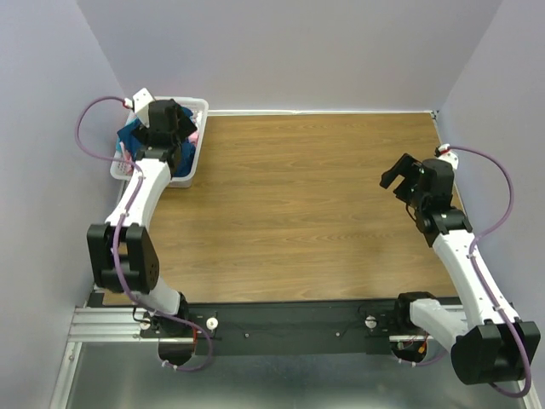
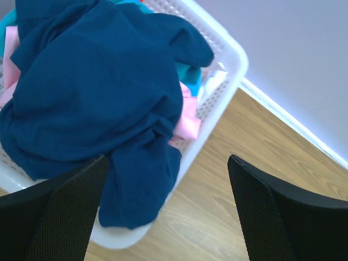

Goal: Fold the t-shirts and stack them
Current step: Grab the tshirt from the pile

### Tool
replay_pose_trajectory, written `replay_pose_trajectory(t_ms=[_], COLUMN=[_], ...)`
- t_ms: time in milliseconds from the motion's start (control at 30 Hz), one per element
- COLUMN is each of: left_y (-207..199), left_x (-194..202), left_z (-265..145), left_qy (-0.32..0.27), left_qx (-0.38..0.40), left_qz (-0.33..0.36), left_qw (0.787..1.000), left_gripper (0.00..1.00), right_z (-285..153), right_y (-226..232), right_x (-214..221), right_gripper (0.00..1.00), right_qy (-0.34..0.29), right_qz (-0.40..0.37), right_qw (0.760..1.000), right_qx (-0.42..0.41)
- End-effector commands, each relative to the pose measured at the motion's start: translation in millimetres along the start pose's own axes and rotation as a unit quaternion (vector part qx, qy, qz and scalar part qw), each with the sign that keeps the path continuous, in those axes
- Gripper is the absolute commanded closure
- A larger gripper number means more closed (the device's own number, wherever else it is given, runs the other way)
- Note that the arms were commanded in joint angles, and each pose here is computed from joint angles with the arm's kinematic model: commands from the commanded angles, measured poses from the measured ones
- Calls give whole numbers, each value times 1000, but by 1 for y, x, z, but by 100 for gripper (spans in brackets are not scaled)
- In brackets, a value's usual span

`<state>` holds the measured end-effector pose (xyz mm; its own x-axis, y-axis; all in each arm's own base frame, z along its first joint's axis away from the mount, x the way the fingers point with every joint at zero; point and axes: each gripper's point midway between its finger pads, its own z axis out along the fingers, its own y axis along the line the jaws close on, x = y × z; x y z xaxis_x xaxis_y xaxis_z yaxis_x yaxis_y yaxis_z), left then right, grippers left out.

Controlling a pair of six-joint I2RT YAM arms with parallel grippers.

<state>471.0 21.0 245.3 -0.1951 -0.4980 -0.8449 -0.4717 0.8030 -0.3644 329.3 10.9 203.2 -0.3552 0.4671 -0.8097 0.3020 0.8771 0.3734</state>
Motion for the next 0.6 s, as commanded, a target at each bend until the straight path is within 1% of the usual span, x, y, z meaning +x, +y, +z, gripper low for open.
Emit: replay_pose_trajectory(t_ms=[0,33,67,200,467,567], left_y=[25,24,33,46,91,99], left_x=[11,-6,8,1,20,26], left_z=[33,39,51,70,88,99], left_qy=[49,39,65,65,87,96], left_qx=[-60,-65,-83,-101,-155,-160], left_qz=[25,18,26,19,9,8], left_qw=[997,997,994,993,984,982], left_gripper=[2,2,2,2,2,6], right_z=[7,8,11,16,22,23], right_y=[-7,-7,-8,-10,-11,-11], right_x=[-2,0,2,8,15,16], right_gripper=[0,0,0,0,0,0], right_qy=[0,3,9,19,33,36], right_qz=[-3,-3,-6,-8,-10,-12], right_qw=[1000,1000,1000,999,999,999], right_qx=[23,23,25,31,33,33])
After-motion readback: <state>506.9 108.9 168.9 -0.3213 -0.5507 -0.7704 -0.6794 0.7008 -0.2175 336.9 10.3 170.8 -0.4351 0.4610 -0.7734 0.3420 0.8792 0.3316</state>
